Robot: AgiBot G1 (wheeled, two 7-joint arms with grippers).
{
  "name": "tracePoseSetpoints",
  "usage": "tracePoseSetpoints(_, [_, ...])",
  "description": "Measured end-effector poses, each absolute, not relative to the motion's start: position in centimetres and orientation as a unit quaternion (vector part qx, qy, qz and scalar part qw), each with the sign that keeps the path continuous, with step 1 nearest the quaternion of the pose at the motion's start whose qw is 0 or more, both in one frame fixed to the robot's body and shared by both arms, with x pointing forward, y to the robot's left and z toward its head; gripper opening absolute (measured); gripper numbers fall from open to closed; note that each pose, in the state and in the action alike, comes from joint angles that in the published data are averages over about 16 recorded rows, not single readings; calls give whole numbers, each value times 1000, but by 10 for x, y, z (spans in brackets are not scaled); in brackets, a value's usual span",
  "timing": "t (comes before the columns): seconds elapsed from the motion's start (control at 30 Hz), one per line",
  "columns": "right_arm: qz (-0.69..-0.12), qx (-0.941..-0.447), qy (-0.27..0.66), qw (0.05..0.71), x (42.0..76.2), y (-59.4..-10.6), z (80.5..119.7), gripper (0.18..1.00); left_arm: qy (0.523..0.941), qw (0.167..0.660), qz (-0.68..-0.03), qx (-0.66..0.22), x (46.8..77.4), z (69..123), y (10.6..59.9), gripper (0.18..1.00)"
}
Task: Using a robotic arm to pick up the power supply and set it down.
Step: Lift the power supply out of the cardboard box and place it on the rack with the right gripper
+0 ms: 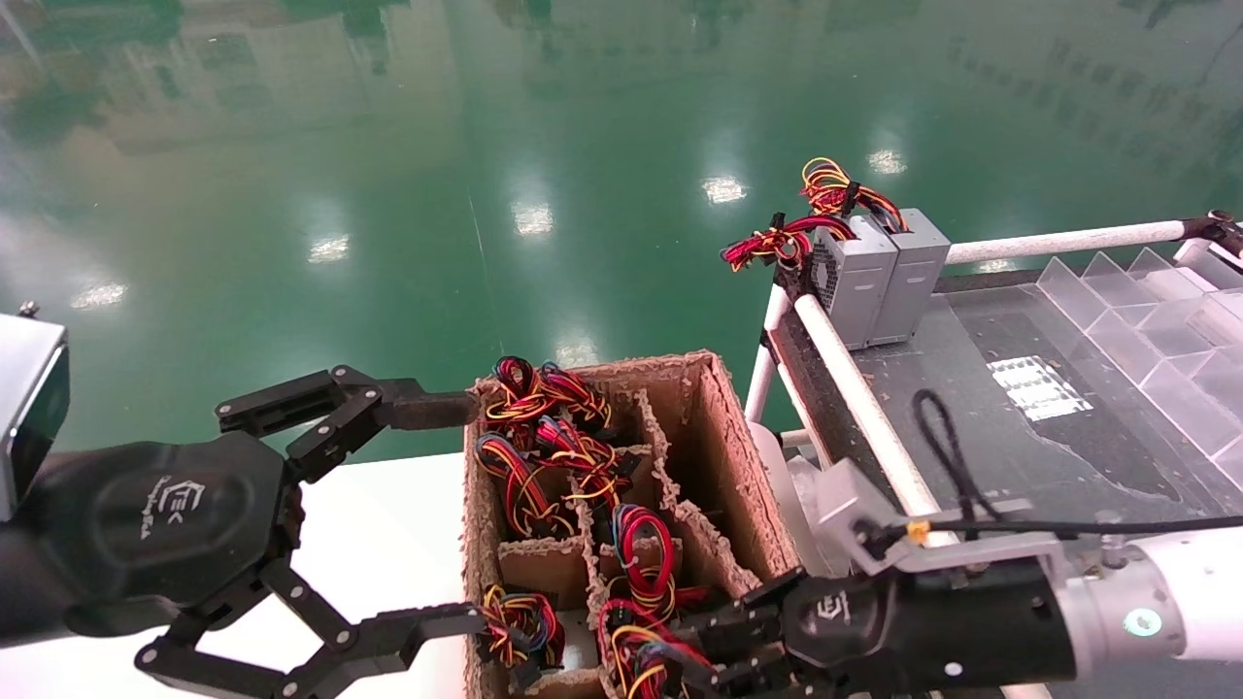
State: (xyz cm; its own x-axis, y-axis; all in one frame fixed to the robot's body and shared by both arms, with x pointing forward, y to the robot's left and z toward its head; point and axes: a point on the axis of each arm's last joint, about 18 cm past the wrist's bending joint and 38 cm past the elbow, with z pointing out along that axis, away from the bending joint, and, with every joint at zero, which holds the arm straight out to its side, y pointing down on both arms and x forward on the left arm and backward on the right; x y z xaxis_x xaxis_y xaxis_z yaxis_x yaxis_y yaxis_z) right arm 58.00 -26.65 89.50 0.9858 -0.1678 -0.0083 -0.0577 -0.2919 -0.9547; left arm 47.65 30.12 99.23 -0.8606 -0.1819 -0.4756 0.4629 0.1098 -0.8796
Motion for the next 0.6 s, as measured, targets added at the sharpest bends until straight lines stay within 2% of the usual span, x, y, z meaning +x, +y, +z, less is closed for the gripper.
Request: tracePoseSetpoints(0.6, [-68,-719,85,687,565,-301,977,194,704,244,-660,100,476,992,301,1001])
